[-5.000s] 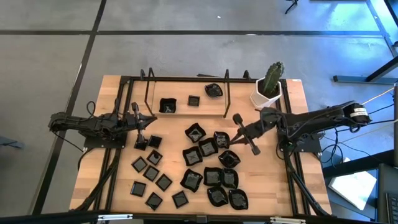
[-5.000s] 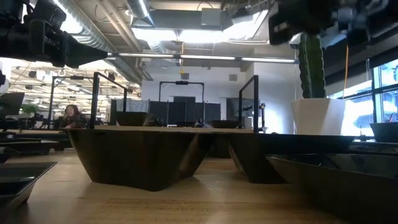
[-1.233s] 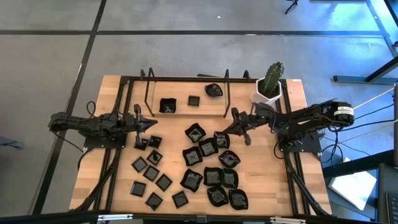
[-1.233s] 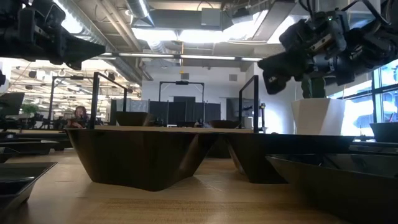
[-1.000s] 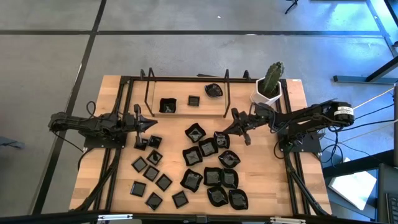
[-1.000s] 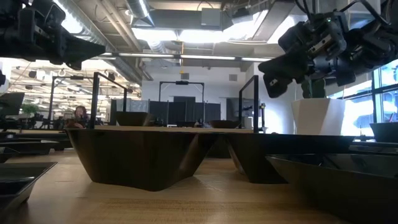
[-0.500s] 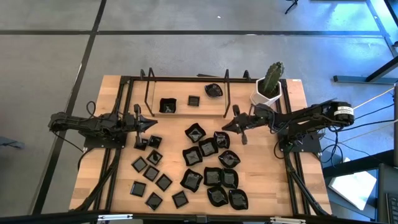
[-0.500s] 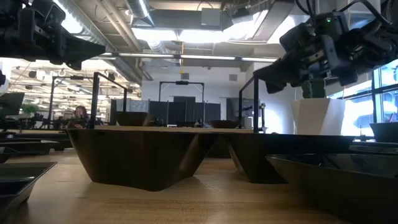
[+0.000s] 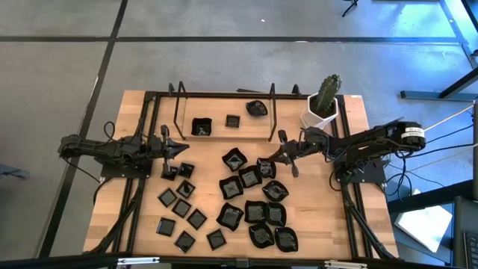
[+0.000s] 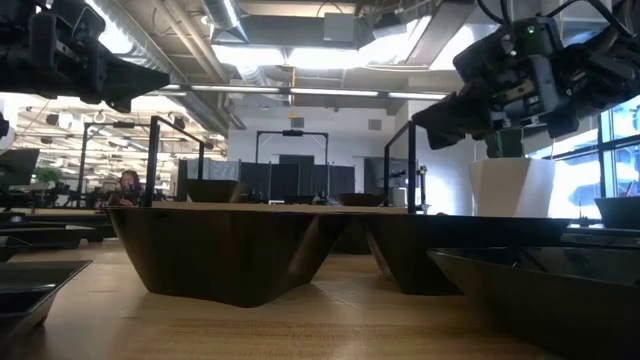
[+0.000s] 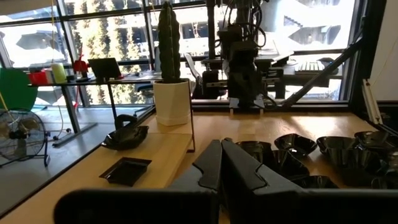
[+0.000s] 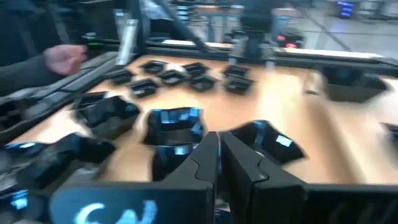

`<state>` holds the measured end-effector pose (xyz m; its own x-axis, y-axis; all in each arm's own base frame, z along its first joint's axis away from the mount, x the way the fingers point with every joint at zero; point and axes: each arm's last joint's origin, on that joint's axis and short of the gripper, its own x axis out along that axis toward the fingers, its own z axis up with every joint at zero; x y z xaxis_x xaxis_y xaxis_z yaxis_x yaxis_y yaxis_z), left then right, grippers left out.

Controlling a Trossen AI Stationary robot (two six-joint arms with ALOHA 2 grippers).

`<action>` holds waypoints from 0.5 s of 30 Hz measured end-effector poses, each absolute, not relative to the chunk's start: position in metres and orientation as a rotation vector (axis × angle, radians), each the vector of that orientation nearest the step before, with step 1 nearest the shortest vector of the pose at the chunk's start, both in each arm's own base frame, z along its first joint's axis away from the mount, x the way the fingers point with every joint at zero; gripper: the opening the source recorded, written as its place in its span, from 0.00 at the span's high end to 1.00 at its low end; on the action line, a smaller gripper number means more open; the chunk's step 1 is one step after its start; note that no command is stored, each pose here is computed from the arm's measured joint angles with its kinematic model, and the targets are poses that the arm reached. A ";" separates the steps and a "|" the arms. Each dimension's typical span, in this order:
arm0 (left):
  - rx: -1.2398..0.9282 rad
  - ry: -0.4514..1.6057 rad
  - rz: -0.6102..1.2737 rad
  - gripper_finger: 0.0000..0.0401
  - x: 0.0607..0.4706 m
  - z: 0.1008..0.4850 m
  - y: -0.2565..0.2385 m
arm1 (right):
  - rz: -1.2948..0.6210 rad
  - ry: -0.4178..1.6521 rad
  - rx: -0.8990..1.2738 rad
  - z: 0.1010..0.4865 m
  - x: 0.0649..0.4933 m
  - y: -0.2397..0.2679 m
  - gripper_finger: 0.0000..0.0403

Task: Pick & Place Mini shaped plates
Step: Stack the leaf-shaped plate on top of the leaf-shaped plate on the shelf

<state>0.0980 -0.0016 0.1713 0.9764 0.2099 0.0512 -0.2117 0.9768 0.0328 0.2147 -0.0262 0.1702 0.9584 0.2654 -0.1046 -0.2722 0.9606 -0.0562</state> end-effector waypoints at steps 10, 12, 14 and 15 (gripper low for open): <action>0.034 -0.051 0.213 0.99 0.098 0.172 -0.002 | 0.362 0.324 -0.105 0.191 0.244 -0.011 0.95; 0.030 -0.069 0.213 0.99 0.098 0.173 -0.002 | 0.323 0.370 -0.168 0.201 0.251 -0.007 0.95; 0.026 -0.090 0.211 0.99 0.098 0.175 -0.002 | 0.294 0.388 -0.199 0.213 0.258 -0.003 0.95; 0.022 -0.111 0.209 0.99 0.098 0.177 -0.002 | 0.285 0.387 -0.206 0.220 0.261 -0.001 0.95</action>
